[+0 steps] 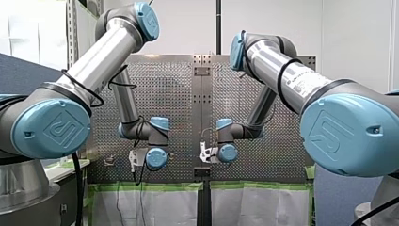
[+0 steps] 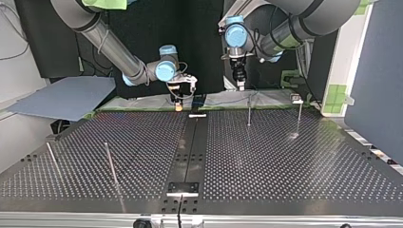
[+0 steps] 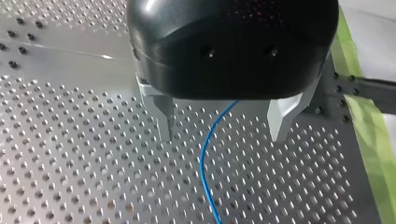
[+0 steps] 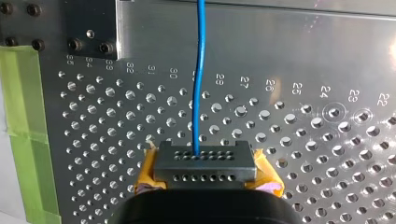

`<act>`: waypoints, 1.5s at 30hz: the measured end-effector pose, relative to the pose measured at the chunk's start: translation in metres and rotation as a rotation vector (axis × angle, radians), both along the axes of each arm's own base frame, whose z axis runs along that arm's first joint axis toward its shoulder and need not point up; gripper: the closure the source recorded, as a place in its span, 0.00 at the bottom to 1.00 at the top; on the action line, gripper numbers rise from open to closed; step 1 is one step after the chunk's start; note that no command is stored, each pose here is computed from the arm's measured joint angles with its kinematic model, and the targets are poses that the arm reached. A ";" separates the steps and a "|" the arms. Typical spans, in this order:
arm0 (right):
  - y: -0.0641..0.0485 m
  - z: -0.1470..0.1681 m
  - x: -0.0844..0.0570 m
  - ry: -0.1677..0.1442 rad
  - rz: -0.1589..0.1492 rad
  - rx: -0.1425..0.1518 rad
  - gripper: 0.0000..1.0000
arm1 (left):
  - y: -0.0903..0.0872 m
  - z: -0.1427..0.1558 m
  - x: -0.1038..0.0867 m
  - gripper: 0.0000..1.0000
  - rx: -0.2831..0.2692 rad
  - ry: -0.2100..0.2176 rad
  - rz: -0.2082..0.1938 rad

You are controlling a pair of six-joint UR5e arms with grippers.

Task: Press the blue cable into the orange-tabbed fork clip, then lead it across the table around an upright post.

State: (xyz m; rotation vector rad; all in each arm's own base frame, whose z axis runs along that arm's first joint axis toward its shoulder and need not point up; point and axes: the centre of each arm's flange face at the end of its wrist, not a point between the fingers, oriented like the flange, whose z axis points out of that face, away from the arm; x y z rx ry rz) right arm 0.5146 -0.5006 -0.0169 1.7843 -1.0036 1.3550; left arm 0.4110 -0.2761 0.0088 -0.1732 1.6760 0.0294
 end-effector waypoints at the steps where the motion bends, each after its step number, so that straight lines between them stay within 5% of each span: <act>1: 0.000 0.000 0.000 0.000 0.000 0.000 1.00 | -0.002 0.000 0.001 0.00 -0.005 -0.003 -0.012; 14: 0.001 -0.001 -0.001 0.005 0.000 0.007 1.00 | -0.014 0.001 0.005 0.00 -0.028 0.018 -0.124; 30: 0.000 -0.001 -0.001 0.005 -0.001 0.008 1.00 | -0.015 0.017 0.045 0.00 -0.002 -0.011 -0.091; 45: 0.003 -0.001 0.001 0.005 0.004 0.008 1.00 | -0.010 -0.013 0.074 0.00 0.023 -0.019 -0.056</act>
